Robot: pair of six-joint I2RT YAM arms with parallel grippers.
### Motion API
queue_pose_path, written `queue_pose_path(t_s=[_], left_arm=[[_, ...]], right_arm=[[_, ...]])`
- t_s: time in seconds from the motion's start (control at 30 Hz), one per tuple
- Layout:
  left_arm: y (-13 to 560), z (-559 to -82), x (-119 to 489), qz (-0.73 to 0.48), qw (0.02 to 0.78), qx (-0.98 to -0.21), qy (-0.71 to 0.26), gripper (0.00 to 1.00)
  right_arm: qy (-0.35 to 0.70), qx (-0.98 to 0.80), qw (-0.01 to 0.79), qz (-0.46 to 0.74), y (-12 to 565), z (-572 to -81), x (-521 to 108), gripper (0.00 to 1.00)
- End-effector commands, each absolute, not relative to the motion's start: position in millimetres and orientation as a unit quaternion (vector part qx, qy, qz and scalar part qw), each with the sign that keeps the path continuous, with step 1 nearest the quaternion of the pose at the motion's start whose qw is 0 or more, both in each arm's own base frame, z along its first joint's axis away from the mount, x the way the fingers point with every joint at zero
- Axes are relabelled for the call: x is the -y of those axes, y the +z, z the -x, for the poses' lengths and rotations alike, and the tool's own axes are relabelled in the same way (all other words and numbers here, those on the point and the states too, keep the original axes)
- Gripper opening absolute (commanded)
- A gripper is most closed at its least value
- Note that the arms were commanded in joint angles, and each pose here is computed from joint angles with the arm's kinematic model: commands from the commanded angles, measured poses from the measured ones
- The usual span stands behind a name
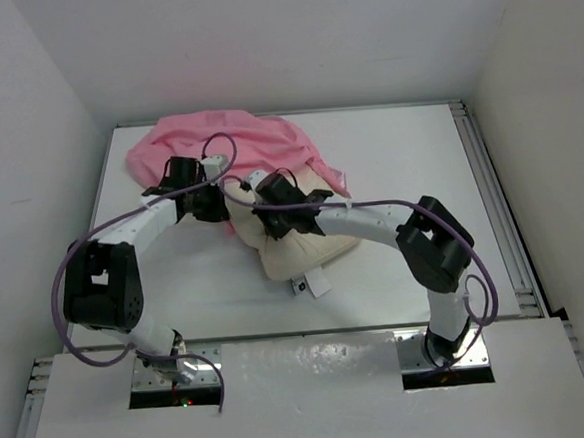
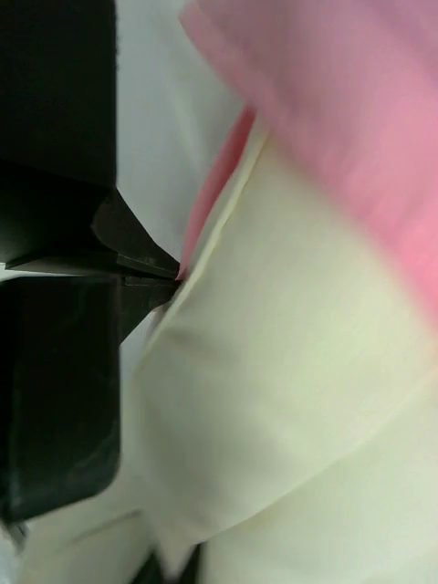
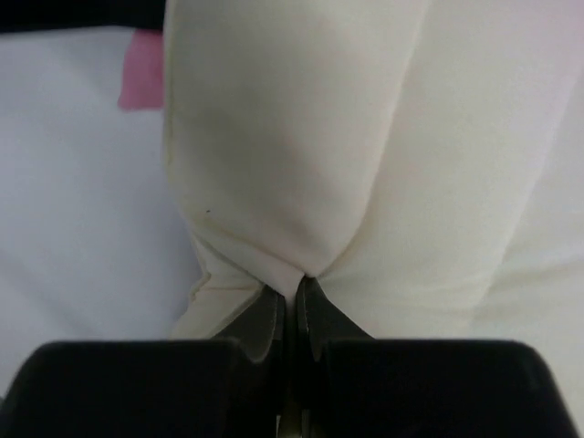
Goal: Put the pillow into the pillowcase
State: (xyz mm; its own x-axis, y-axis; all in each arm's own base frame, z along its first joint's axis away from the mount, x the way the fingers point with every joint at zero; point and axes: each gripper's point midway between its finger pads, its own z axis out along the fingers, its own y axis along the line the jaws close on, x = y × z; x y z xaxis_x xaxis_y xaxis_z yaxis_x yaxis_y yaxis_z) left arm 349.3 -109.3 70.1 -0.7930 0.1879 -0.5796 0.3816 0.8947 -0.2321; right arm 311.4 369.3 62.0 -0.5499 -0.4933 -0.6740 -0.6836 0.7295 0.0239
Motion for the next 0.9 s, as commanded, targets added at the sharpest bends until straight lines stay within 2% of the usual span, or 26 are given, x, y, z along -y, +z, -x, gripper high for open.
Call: queue_pose_path(t_s=[0.0, 0.03, 0.13, 0.3, 0.47, 0.63, 0.67, 0.7, 0.73, 0.77, 0.8, 0.87], left_arm=[[108, -325, 142, -0.277, 0.285, -0.888, -0.232, 0.0], [116, -319, 149, -0.299, 0.28, -0.879, -0.243, 0.0], [138, -304, 167, -0.362, 0.276, -0.851, -0.262, 0.0], [181, -276, 202, -0.461, 0.28, -0.78, -0.316, 0.0], [227, -248, 244, -0.524, 0.276, -0.703, -0.394, 0.0], [225, -225, 243, -0.544, 0.249, -0.682, -0.42, 0.0], [220, -223, 236, -0.545, 0.244, -0.685, -0.419, 0.03], [213, -219, 231, -0.541, 0.236, -0.69, -0.419, 0.1], [212, -218, 226, -0.54, 0.234, -0.693, -0.416, 0.2], [211, -218, 217, -0.547, 0.232, -0.695, -0.404, 0.39], [213, -220, 212, -0.549, 0.235, -0.698, -0.396, 0.45], [224, -238, 201, -0.548, 0.262, -0.705, -0.365, 0.5]], right_arm=[[0.222, -0.841, 0.431, 0.24, 144, -377, -389, 0.0], [0.239, -0.824, 0.47, 0.207, 176, -402, -385, 0.0], [0.262, -0.798, 0.526, 0.132, 227, -441, -369, 0.0], [0.272, -0.785, 0.555, 0.043, 246, -473, -356, 0.0], [0.28, -0.799, 0.531, 0.038, 215, -466, -383, 0.0], [0.333, -0.825, 0.456, 0.02, 150, -439, -388, 0.0], [0.358, -0.814, 0.457, 0.023, 154, -441, -388, 0.16], [0.395, -0.813, 0.426, 0.05, 148, -426, -397, 0.35], [0.414, -0.807, 0.417, 0.063, 151, -421, -399, 0.54], [0.419, -0.808, 0.409, 0.069, 150, -420, -394, 0.78], [0.424, -0.809, 0.399, 0.082, 151, -415, -391, 0.89], [0.397, -0.821, 0.4, 0.094, 153, -406, -372, 0.97]])
